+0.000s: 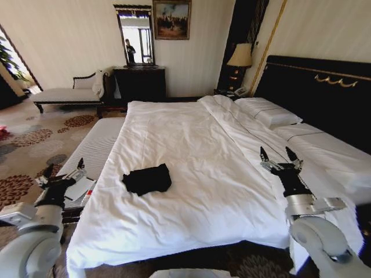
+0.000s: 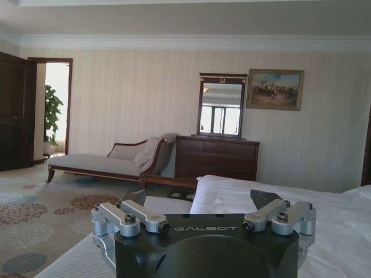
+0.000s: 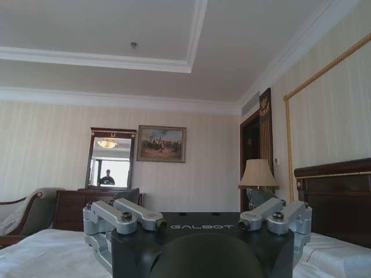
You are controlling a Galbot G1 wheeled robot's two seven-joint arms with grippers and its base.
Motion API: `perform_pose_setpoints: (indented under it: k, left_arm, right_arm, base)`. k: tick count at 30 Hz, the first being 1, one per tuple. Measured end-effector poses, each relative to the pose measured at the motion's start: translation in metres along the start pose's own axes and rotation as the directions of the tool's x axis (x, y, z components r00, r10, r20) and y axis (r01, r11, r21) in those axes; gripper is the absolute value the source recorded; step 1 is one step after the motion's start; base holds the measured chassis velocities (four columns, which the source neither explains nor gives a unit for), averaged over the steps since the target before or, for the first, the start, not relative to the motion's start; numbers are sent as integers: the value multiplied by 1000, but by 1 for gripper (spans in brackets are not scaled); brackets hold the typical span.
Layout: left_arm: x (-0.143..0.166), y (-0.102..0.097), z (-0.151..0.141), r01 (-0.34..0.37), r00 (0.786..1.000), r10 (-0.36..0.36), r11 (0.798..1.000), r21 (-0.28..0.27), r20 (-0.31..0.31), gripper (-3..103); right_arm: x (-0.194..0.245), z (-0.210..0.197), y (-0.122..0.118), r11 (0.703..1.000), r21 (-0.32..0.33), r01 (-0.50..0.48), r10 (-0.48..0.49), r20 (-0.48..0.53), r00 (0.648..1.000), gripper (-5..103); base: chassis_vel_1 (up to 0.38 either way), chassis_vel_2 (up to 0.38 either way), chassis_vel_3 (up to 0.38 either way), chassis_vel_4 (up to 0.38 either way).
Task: Fold the clothes on the bed.
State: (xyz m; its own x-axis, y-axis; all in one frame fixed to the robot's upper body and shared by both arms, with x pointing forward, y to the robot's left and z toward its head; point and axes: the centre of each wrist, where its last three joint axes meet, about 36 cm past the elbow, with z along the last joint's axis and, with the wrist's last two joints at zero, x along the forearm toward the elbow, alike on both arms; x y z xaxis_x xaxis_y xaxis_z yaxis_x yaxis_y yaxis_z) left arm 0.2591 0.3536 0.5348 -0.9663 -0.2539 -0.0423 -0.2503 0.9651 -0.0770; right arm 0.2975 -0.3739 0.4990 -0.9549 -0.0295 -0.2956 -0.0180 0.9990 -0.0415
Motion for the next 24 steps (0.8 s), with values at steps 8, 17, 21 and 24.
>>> perform_pose_setpoints:
  k: [8, 17, 21, 24]
  left_arm:
    - [9, 4, 11, -38, 998, 38, 999, 7, -46, 100]
    - [9, 4, 10, -39, 998, 40, 999, 9, -46, 100]
    - [8, 4, 10, -40, 998, 40, 999, 9, -46, 100]
    - [8, 4, 10, -40, 998, 41, 999, 9, -46, 100]
  right_arm:
    - [-2, 12, -2, 999, 38, 14, -14, -21, 1000, 100]
    - [-3, 13, -2, 999, 36, 15, -14, -24, 1000, 100]
    - [-3, 13, -2, 999, 35, 14, -13, -24, 1000, 100]
    - [-3, 13, -2, 999, 34, 14, -13, -24, 1000, 100]
  base:
    - [0, 0, 0, 0]
    - [0, 0, 0, 0]
    - [0, 0, 0, 0]
    - [0, 0, 0, 0]
